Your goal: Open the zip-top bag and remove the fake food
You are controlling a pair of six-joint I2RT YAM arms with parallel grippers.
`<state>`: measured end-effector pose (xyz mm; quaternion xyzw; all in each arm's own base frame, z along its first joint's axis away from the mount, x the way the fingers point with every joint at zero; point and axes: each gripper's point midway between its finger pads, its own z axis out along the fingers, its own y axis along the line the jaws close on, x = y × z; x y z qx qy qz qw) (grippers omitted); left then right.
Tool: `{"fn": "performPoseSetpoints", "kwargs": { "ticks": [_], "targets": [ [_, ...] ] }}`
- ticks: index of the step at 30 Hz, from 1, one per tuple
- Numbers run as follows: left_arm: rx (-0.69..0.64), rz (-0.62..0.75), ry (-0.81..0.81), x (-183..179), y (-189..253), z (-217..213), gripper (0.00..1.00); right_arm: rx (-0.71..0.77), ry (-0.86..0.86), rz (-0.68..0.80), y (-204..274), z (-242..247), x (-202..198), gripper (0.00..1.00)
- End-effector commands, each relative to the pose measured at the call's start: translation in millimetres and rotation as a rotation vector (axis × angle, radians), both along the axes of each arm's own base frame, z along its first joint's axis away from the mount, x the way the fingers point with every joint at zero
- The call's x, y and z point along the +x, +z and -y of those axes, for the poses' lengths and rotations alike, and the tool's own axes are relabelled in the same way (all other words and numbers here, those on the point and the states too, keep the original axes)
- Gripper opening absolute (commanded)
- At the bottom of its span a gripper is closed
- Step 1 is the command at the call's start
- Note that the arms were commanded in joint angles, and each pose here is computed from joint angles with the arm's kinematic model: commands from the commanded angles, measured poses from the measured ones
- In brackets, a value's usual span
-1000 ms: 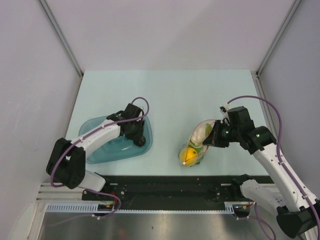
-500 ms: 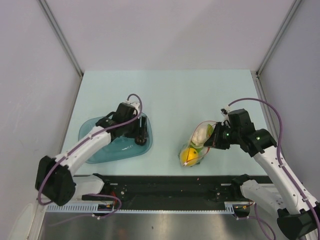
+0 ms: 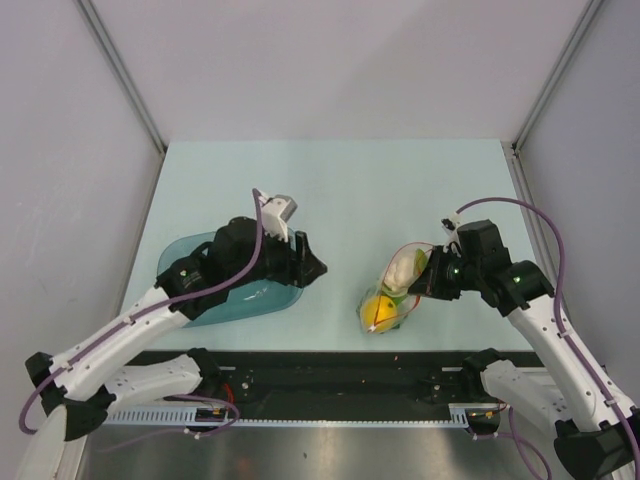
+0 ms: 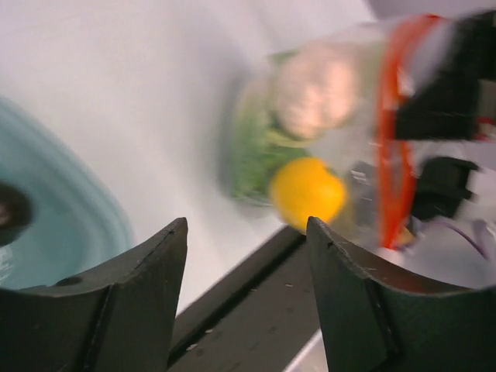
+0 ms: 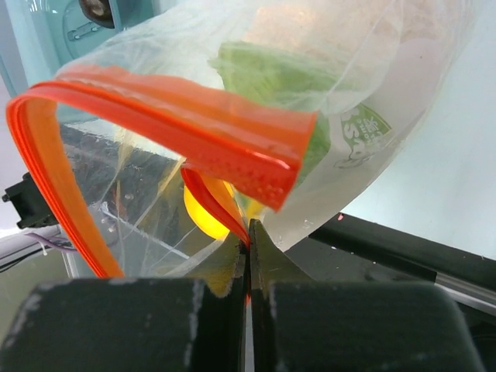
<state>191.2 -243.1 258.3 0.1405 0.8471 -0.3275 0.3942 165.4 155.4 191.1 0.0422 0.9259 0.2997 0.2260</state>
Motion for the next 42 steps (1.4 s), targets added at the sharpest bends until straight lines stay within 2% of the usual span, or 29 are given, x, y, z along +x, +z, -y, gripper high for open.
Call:
{"fn": "performPoseSetpoints", "kwargs": {
  "ticks": [1,2,4,5,10,13,15,16,23,28,30,32,37,42],
  "targets": [
    [-0.143,0.079,-0.109,-24,54,51,0.63,0.030,0.027,0.048,16,-4,4,0.00],
    [-0.170,0.110,-0.127,-26,70,60,0.62,0.032,0.027,0.049,18,-5,4,0.00],
    [-0.127,0.124,-0.203,-36,66,87,0.59,0.036,0.024,0.062,25,-5,6,0.00],
    [-0.128,0.144,-0.226,-39,78,97,0.57,0.034,0.028,0.062,26,-5,5,0.00],
    [0.014,0.161,-0.321,-39,63,145,0.43,0.037,0.023,0.064,31,-5,4,0.00],
    [0.044,0.156,-0.331,-32,59,161,0.34,0.038,0.014,0.067,31,-3,3,0.00],
    [0.052,0.164,-0.350,-30,61,170,0.31,0.042,0.009,0.061,29,-3,1,0.00],
    [0.091,0.149,-0.368,-29,47,177,0.30,0.046,0.009,0.056,28,-3,-1,0.00],
    [0.099,0.110,-0.447,-31,32,207,0.21,0.070,0.001,0.065,35,-3,-4,0.00],
    [0.148,0.069,-0.451,-24,5,218,0.20,0.081,-0.006,0.074,43,-3,-5,0.00],
    [0.236,0.013,-0.400,-13,-23,212,0.21,0.079,-0.007,0.067,41,-3,-5,0.00],
    [0.271,0.007,-0.356,-2,-33,209,0.22,0.077,-0.008,0.059,39,-3,-7,0.00],
    [0.332,0.034,-0.298,15,-50,207,0.35,0.077,-0.016,0.053,36,0,-13,0.00],
    [0.360,0.041,-0.253,28,-60,200,0.39,0.072,-0.025,0.036,32,3,-20,0.00]
  ]
}}
